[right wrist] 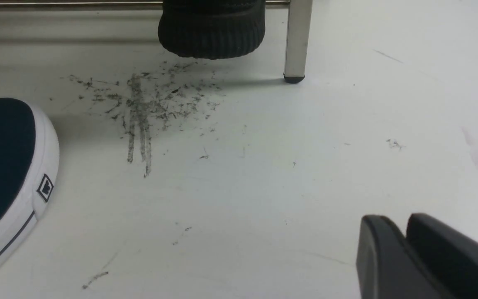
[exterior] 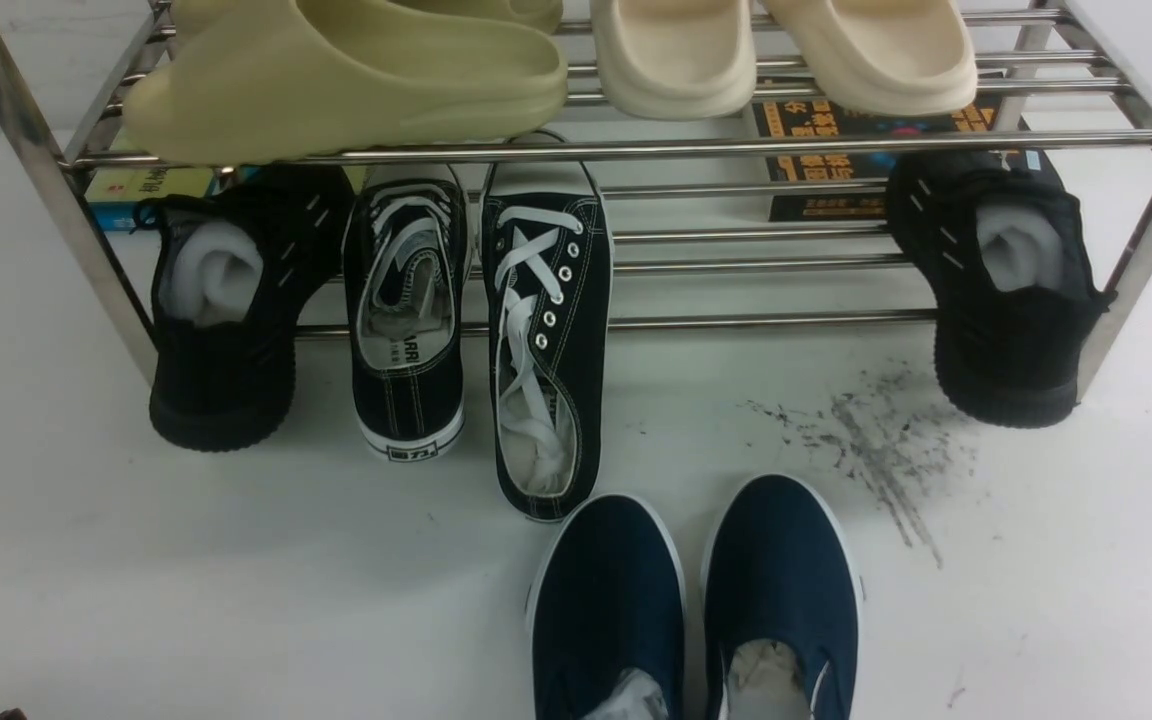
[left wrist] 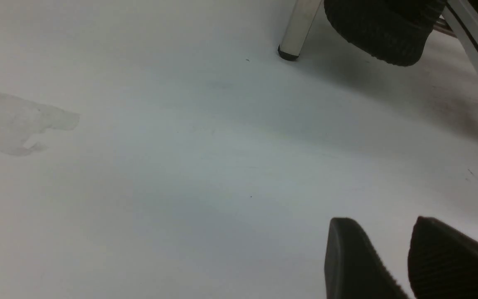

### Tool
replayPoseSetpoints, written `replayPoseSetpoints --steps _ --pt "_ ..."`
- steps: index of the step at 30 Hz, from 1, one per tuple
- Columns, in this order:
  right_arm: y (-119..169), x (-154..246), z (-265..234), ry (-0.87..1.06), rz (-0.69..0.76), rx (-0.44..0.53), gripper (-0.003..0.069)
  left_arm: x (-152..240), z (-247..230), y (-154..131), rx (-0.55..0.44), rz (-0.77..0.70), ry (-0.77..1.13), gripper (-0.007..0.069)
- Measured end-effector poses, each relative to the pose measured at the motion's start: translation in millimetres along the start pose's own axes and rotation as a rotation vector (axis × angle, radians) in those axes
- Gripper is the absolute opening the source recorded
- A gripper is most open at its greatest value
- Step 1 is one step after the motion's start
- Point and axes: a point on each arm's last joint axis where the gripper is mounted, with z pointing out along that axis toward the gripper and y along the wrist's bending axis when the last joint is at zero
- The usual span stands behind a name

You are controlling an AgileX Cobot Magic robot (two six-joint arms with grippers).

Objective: Take the shoes off the shelf with your hand on the white table.

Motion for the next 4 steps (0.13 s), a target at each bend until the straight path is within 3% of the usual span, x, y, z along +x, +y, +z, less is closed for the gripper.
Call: replayPoseSetpoints --steps 4 --pt "0.0 0.0 0.0 0.000 0.000 0.000 0.0111 0.0 0.0 0.0 0.000 0.000 0.000 0.0243"
